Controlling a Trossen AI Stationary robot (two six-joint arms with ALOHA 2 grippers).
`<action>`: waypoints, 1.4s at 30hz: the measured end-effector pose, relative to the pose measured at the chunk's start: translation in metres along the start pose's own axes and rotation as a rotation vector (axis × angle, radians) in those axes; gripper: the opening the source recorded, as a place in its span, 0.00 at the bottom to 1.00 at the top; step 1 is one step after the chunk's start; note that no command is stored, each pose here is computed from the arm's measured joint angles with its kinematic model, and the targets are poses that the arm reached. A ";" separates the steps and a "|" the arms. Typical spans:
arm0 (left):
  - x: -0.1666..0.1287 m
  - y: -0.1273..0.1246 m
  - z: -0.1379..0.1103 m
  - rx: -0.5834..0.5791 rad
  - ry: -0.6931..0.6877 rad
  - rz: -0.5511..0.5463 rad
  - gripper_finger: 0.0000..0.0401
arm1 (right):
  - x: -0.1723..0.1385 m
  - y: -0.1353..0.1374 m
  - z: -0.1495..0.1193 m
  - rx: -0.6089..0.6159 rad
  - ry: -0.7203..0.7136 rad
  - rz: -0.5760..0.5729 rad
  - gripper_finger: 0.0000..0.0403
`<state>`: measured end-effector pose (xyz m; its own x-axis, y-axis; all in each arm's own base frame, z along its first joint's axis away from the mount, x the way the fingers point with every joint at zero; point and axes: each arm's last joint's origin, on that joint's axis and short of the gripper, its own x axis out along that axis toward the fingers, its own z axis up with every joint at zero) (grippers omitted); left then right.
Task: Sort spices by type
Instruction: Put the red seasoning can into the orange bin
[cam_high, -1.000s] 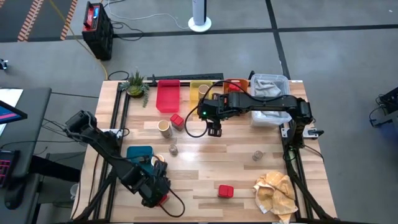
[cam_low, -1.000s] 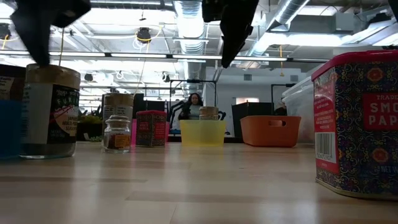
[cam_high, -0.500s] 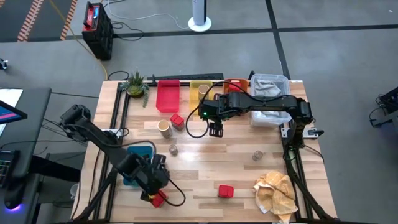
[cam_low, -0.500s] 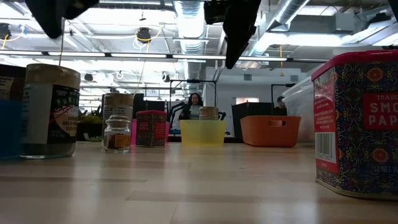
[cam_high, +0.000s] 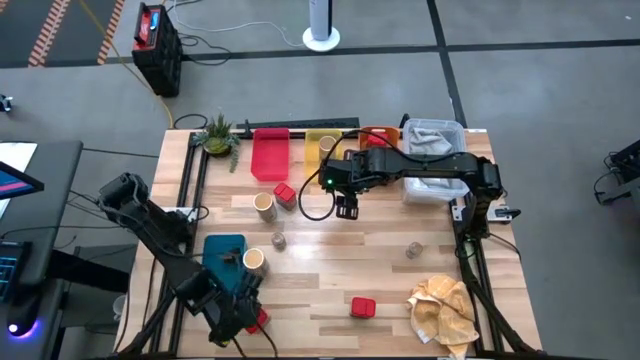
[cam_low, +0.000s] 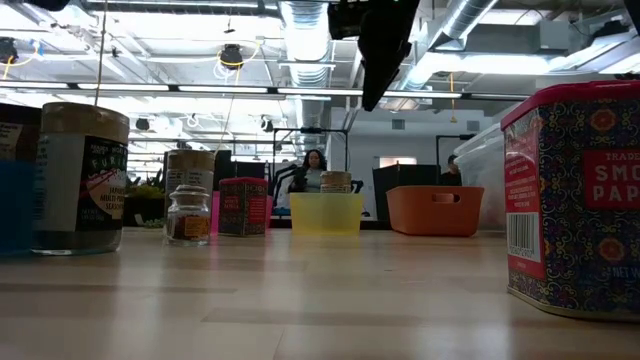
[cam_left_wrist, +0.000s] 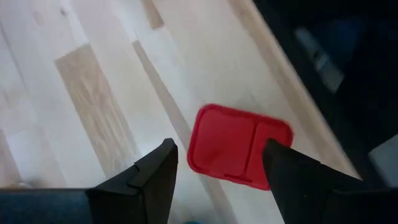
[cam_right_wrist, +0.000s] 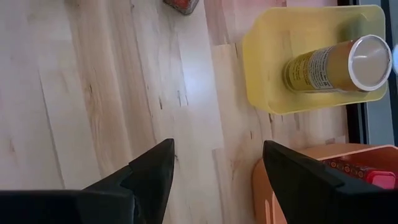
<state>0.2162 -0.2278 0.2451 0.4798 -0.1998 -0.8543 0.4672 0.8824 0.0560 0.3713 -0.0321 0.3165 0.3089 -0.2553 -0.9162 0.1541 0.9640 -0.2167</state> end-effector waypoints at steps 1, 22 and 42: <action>0.004 -0.002 -0.001 0.023 0.010 0.000 0.56 | 0.000 0.000 0.000 0.000 0.001 0.000 0.69; 0.022 0.043 -0.003 0.107 0.075 0.610 0.56 | -0.001 0.006 0.000 -0.017 -0.004 0.006 0.69; 0.011 0.042 0.005 0.089 0.036 0.217 0.56 | -0.002 0.008 -0.002 -0.026 0.019 0.007 0.69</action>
<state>0.2447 -0.1954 0.2407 0.5499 0.0072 -0.8352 0.4204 0.8617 0.2842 0.3697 -0.0238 0.3158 0.2920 -0.2473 -0.9239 0.1274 0.9674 -0.2187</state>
